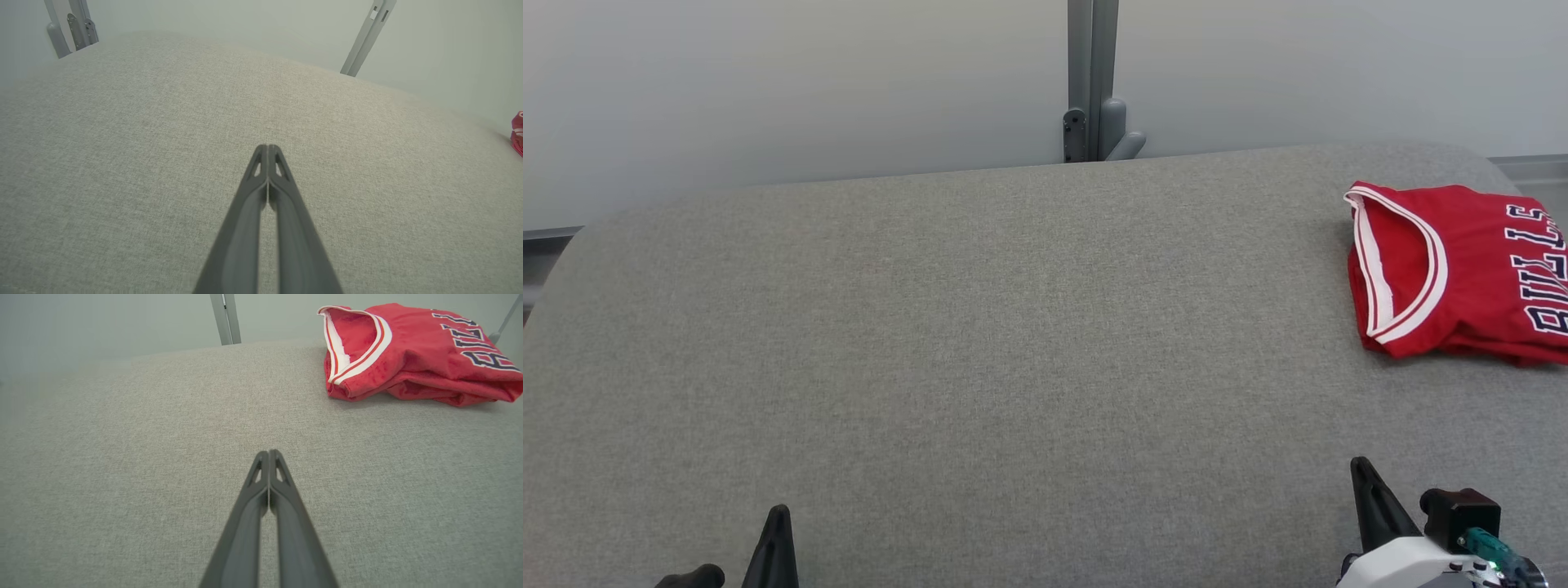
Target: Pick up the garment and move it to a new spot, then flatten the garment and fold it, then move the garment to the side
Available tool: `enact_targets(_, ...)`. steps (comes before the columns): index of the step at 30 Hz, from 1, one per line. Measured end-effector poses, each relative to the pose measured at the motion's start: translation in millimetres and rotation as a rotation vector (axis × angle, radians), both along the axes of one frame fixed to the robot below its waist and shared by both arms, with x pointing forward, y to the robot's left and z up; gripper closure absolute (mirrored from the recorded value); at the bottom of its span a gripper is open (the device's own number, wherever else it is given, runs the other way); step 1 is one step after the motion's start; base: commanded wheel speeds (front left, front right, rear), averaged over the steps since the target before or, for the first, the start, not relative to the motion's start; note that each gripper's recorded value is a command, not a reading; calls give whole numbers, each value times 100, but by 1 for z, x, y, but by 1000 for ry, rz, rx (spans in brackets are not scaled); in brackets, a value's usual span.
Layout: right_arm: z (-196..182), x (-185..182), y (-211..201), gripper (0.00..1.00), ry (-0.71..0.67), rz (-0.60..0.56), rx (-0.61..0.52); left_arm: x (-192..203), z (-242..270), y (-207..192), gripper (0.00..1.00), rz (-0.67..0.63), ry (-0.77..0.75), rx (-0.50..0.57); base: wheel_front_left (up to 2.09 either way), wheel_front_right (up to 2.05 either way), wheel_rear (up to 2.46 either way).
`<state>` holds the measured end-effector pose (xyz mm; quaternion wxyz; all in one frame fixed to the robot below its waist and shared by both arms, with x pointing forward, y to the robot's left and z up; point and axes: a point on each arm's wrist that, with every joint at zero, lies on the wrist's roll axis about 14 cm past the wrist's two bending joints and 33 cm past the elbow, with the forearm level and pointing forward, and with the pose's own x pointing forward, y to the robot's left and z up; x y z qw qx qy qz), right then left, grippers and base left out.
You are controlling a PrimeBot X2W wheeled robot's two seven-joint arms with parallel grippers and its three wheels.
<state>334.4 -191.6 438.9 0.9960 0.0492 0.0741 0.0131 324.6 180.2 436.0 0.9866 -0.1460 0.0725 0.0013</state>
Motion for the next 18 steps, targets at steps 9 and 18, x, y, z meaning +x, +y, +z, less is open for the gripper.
enact_targets(9, 3, 4, -6, 100, 4, -65, 171, 5, 1, 6, 100, 54, 14, -144, 0, 0, 0)
enact_targets(18, 9, 10, -9, 100, -5, -110, 328, 13, 6, 10, 100, 95, 12, -286, 0, 0, 0)
